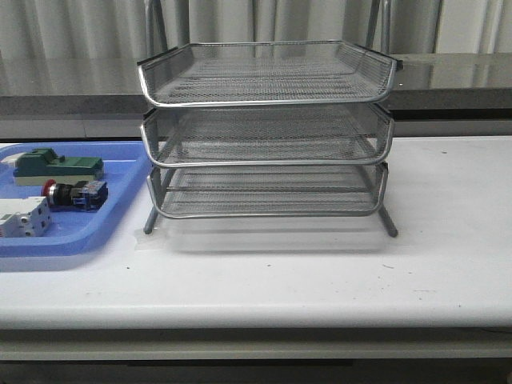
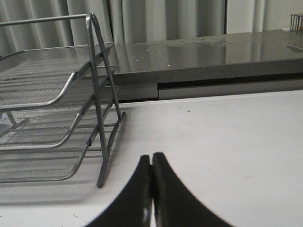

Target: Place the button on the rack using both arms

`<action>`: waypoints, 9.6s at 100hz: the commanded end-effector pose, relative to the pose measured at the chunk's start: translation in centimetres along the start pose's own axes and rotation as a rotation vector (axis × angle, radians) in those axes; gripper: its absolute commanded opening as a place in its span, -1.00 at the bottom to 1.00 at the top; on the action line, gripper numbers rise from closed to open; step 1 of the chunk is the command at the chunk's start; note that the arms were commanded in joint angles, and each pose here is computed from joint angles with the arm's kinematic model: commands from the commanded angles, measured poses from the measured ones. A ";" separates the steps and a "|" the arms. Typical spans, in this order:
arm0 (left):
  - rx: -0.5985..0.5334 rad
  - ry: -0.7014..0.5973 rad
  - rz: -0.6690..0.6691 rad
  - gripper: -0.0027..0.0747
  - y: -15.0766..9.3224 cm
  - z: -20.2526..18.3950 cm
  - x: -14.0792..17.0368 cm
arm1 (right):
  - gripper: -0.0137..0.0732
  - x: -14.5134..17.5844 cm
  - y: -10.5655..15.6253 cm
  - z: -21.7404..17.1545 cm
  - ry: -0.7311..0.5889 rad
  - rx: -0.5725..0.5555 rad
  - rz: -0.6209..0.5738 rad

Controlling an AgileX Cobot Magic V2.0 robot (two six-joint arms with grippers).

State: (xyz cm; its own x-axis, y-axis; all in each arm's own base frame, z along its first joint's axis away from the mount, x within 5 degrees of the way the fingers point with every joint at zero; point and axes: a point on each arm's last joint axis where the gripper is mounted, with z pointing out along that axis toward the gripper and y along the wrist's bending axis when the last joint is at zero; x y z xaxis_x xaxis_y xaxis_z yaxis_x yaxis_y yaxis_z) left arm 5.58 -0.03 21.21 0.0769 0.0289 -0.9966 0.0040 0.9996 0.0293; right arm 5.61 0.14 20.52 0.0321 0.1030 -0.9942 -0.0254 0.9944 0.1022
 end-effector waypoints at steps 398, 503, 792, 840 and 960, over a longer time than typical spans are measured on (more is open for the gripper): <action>0.000 -0.060 -0.011 -0.98 0.0 -0.2 0.7 | -0.78 5.6 4.9 19.2 1.052 -0.244 0.712; 0.000 -0.060 -0.011 -0.98 0.0 -0.2 0.7 | 0.38 0.2 5.8 13.4 0.892 -0.429 0.545; 0.001 -0.228 -0.027 -0.98 0.0 -0.4 -1.1 | -0.85 -14.6 2.0 0.6 0.614 -0.024 -0.075; 0.000 -0.032 -0.121 -0.98 0.3 3.9 -10.4 | -0.85 -14.6 2.0 0.6 0.614 -0.024 -0.075; 0.224 0.730 0.339 -0.20 -1.4 31.7 -9.8 | -0.85 -14.6 2.0 0.6 0.614 -0.024 -0.074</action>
State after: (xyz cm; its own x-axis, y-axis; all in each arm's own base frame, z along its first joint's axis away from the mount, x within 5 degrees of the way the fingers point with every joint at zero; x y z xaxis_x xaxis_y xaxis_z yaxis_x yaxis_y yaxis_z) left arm 36.39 -1.46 30.91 -0.6516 0.3461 -0.6750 0.2820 0.9366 0.2081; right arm 5.47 0.68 33.99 -0.6098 -0.0102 -0.7925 -0.0706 0.9966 0.0415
